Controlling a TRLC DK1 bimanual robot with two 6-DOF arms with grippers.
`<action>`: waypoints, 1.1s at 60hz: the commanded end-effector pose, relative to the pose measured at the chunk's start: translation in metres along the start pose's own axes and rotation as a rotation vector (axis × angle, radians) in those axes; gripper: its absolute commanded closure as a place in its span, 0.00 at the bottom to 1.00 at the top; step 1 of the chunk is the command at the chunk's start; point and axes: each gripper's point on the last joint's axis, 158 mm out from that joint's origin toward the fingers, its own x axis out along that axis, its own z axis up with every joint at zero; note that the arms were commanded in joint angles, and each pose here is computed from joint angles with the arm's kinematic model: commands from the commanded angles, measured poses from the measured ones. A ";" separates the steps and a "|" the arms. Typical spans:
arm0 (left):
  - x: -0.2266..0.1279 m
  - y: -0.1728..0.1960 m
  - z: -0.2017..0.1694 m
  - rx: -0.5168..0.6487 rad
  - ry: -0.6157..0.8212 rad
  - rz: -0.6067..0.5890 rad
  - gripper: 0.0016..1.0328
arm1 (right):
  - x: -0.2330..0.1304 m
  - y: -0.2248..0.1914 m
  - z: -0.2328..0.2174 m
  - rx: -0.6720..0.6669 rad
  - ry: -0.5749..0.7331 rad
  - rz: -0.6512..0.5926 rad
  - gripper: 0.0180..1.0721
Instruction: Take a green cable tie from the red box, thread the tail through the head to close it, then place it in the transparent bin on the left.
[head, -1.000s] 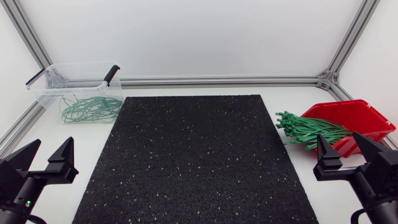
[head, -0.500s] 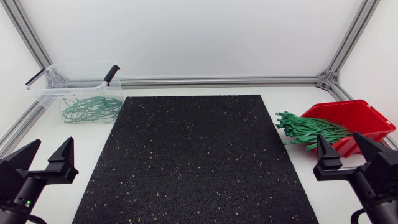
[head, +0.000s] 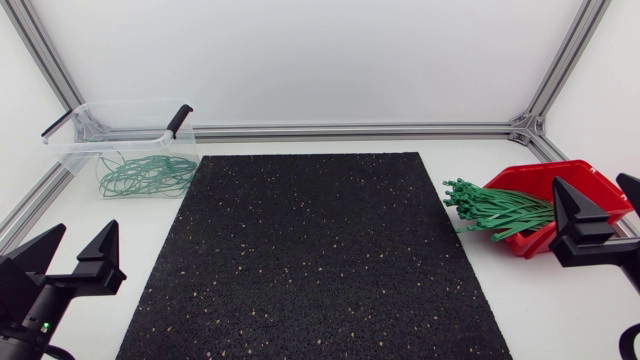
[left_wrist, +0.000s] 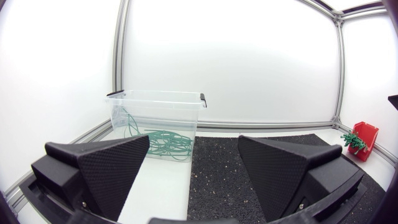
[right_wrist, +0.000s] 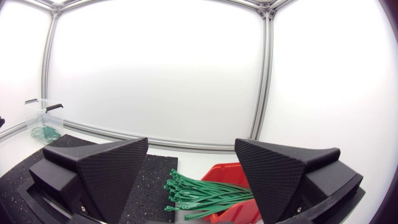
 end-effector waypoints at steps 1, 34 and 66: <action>0.001 0.003 -0.021 -0.020 0.044 0.013 0.04 | 0.002 -0.001 0.018 0.021 0.020 0.006 0.03; 0.001 0.004 -0.021 -0.020 0.044 0.018 0.04 | 0.041 0.007 0.086 -0.035 0.277 0.115 0.04; 0.001 0.004 -0.021 -0.020 0.044 0.018 0.04 | 0.079 -0.003 0.017 -0.341 0.823 0.472 0.04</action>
